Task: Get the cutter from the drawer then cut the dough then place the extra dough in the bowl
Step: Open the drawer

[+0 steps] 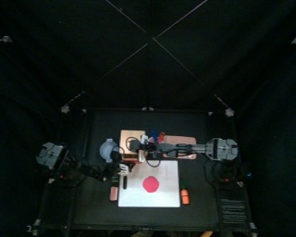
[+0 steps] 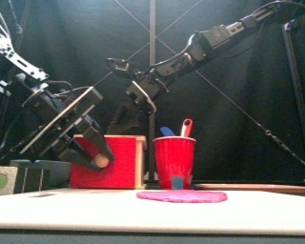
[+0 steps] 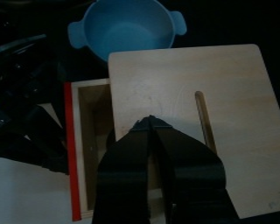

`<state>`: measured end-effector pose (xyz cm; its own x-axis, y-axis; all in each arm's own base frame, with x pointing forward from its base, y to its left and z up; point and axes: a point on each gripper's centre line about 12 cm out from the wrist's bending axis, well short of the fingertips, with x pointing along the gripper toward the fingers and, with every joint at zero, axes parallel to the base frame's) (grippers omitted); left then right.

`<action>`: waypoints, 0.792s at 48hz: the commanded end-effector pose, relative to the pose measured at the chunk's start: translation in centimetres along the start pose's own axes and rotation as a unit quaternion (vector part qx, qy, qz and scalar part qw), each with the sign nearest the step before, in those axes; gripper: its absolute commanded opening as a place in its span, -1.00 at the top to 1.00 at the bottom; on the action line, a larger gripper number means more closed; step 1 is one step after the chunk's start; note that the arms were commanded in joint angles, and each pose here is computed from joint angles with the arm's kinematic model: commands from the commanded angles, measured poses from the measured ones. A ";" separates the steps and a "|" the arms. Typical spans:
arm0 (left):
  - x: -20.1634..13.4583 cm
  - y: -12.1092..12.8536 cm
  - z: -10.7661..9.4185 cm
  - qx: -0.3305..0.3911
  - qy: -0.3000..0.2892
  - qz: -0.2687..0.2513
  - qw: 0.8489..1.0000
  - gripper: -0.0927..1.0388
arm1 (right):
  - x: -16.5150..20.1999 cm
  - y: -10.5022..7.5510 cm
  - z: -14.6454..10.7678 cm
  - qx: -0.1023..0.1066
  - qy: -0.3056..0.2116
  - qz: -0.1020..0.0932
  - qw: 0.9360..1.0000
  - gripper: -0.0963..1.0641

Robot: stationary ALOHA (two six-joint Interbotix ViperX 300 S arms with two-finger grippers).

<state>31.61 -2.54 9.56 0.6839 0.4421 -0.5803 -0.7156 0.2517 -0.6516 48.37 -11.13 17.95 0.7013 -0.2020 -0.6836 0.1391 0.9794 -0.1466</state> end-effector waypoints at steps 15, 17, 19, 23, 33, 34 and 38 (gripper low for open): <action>-1.3 -0.8 -2.0 0.014 0.040 -0.020 0.999 -0.14 | -0.7 -1.0 0.3 0.007 0.000 -0.008 1.000 0.78; -1.4 -0.9 -2.1 0.015 0.042 -0.020 0.999 -0.14 | -0.7 -1.0 0.3 0.007 -0.001 -0.008 1.000 0.78; -1.4 -0.9 -2.2 0.015 0.043 -0.022 0.999 -0.14 | -0.7 -1.0 0.4 0.006 -0.002 -0.008 1.000 0.78; -1.6 -0.9 -2.5 0.018 0.047 -0.023 0.998 -0.14 | -0.7 -1.0 0.4 0.006 -0.002 -0.008 1.000 0.78; -1.9 -0.8 -2.9 0.020 0.051 -0.023 0.998 -0.14 | -0.7 -1.1 0.5 0.008 -0.003 -0.009 1.000 0.78; -1.9 -0.8 -2.9 0.021 0.052 -0.024 0.998 -0.14 | -0.7 -1.0 0.5 0.007 -0.003 -0.008 1.000 0.78; -2.0 -0.9 -3.0 0.022 0.053 -0.025 0.998 -0.14 | -0.7 -1.0 0.6 0.007 -0.004 -0.008 1.000 0.78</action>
<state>31.18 -5.07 9.38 0.7085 0.3705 -0.6006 -0.7026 0.2909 -0.6494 48.42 -11.07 18.03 0.7015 -0.2014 -0.6836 0.1391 0.9795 -0.1458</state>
